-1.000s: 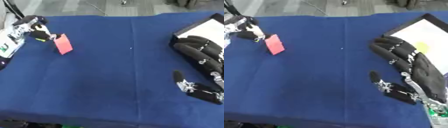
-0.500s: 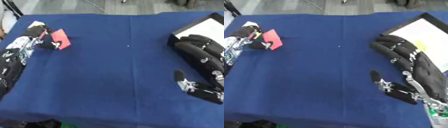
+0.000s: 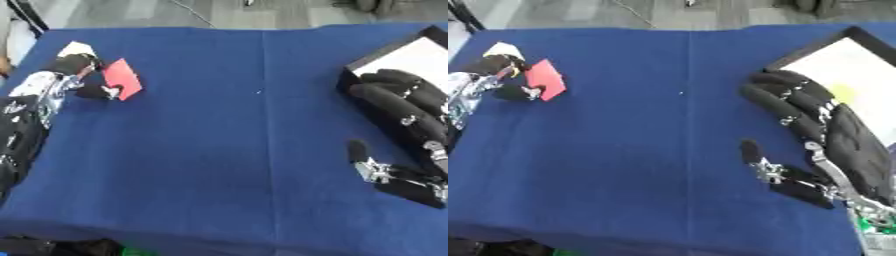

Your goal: Pick up the objects with one hand, pass them to the other hand, and then place them into the box on the other side of the table.

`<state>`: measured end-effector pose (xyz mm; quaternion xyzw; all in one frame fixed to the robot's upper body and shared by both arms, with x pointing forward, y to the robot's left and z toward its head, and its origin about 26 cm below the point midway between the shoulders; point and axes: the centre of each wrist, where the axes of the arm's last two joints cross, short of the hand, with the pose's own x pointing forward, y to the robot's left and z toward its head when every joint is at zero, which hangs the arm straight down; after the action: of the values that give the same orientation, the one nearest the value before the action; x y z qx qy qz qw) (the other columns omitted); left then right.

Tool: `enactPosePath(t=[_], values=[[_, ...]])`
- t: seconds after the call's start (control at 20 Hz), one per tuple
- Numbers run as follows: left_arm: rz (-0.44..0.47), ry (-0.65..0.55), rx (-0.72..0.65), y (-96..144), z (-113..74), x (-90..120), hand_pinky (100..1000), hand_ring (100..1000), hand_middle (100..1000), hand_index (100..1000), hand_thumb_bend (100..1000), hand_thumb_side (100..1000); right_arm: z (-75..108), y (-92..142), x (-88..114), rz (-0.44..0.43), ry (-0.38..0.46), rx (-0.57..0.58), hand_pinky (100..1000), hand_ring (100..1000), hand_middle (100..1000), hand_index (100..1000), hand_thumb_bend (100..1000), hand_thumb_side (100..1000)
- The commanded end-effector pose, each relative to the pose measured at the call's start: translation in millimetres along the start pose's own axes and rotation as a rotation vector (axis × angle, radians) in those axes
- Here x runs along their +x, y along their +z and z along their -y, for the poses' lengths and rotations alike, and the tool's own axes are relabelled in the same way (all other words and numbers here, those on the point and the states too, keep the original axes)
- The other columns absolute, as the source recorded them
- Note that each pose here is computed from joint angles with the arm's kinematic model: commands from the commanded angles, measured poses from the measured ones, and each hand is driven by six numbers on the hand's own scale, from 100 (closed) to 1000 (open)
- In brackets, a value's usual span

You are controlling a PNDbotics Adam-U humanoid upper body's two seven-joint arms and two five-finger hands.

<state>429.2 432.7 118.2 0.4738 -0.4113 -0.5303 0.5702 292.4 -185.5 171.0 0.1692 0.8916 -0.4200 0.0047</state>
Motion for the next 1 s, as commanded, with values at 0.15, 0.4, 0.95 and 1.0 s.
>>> enactPosePath(t=[0.15, 0.4, 0.95, 1.0], values=[[0.006, 0.070, 0.060, -0.6, -3.1, 0.6, 737, 551, 534, 666, 228, 266, 5.7, -4.3, 1.5, 0.012, 0.007, -0.018, 895, 871, 800, 985, 100, 100], [0.031, 0.148, 0.218, 0.2, -7.9, 6.9, 691, 411, 370, 502, 100, 231, 5.5, -3.3, 1.6, 0.008, 0.005, -0.015, 894, 869, 799, 983, 100, 100], [0.492, 0.409, 0.408, 57.0, -75.6, 51.2, 716, 390, 350, 489, 100, 263, 13.2, -2.8, -2.7, 0.067, 0.025, 0.044, 886, 857, 815, 961, 100, 100], [0.547, 0.435, 0.404, 65.4, -79.2, 58.1, 719, 391, 351, 490, 100, 266, 14.4, -3.5, -3.3, 0.080, 0.028, 0.051, 885, 855, 818, 958, 100, 100]])
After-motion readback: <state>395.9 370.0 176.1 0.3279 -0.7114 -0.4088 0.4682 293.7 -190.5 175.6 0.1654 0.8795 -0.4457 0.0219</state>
